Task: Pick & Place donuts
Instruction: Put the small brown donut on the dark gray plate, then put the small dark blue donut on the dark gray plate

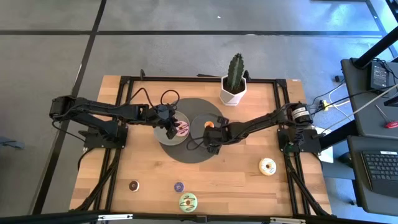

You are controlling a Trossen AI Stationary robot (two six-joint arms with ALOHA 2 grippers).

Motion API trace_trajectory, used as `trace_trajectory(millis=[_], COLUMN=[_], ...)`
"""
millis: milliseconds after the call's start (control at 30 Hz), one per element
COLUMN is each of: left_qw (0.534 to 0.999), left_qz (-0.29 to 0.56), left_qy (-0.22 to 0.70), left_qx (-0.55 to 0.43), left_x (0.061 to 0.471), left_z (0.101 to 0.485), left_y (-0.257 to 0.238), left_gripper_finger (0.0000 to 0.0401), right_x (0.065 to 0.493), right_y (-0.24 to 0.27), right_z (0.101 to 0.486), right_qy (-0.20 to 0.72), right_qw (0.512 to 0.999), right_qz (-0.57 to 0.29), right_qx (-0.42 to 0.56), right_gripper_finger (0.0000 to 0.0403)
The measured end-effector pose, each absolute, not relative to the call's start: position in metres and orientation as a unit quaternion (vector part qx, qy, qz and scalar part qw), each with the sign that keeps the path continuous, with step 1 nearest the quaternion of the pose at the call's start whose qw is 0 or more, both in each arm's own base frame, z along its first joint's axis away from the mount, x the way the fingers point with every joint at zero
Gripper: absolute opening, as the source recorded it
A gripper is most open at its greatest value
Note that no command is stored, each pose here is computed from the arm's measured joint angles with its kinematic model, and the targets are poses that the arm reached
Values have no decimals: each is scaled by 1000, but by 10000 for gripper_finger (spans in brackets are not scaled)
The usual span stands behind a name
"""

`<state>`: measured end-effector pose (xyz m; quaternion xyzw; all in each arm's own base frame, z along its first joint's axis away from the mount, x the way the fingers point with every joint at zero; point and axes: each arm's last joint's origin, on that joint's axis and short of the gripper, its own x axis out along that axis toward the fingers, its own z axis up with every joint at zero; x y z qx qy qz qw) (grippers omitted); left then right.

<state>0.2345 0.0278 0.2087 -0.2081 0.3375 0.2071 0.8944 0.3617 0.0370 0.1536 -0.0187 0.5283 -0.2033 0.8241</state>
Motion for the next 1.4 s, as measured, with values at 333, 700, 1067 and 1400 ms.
trace_trajectory(millis=[333,700,1067,1400], left_qw=[894,894,895,951], left_qz=[207,207,194,-114], left_qy=[338,338,341,267], left_qx=[-208,-208,-214,-108], left_x=[235,235,235,251], left_z=[209,209,209,228], left_y=[28,28,27,-26], left_gripper_finger=[127,127,127,127], right_x=[362,361,325,316], right_y=[37,36,62,85], right_z=[149,157,211,216], right_qy=[535,521,561,558], right_qw=[819,823,817,825], right_qz=[-204,-228,-124,-48], right_qx=[-33,-19,42,-79], right_gripper_finger=[9,112,140,123])
